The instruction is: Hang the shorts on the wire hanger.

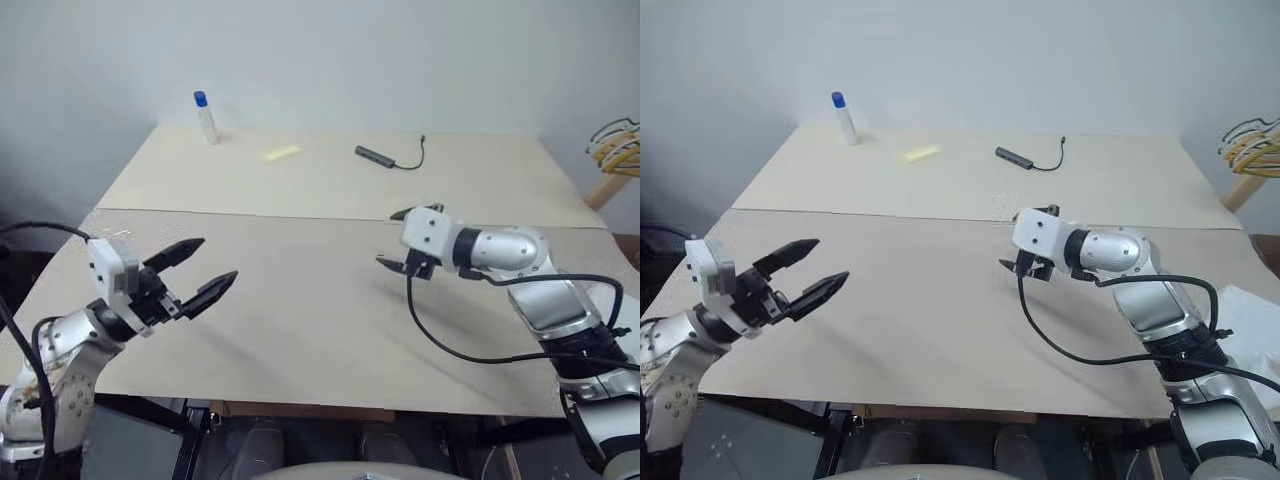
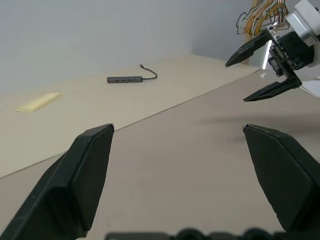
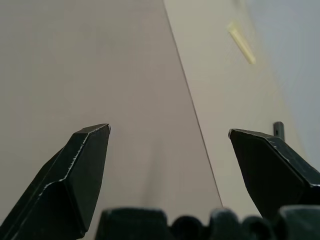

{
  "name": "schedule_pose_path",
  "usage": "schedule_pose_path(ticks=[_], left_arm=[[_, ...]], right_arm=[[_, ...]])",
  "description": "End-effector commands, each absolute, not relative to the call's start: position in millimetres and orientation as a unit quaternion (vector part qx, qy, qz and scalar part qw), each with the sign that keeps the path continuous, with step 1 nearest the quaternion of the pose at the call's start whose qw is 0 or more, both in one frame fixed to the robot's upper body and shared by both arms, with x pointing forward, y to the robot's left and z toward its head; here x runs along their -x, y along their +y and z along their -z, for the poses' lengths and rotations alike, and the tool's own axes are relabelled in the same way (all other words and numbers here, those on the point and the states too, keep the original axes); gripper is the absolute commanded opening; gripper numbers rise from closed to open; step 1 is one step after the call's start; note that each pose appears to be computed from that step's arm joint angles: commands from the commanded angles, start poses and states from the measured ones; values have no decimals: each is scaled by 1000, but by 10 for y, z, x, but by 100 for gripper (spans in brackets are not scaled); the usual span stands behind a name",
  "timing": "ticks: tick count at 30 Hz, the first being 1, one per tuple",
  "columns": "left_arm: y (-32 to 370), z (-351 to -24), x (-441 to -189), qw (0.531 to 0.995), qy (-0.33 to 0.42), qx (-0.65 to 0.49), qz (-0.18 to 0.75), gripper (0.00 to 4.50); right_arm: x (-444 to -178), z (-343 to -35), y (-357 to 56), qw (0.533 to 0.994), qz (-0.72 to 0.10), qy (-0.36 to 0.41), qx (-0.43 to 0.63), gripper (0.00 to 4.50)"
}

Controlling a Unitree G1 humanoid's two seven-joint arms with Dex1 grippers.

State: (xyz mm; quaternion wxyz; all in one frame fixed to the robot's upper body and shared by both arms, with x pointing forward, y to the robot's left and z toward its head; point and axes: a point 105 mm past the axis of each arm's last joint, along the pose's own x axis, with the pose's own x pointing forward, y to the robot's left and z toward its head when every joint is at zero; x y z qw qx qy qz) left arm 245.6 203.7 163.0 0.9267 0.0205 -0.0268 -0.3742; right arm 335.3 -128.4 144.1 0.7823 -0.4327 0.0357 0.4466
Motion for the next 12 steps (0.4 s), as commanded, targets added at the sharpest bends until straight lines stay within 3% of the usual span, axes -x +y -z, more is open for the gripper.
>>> schedule_pose_path(ticks=[1,12], left_arm=[[2016,-1776,-2403,924,-51,-46,375,450],[1944,-1855,-2475,919,-57,-77,383,450]], right_arm=[[-3342,-1455,-1326,767,-449,20,458,445],[-3397,-1360,-1343,780,-424,29,460,445]])
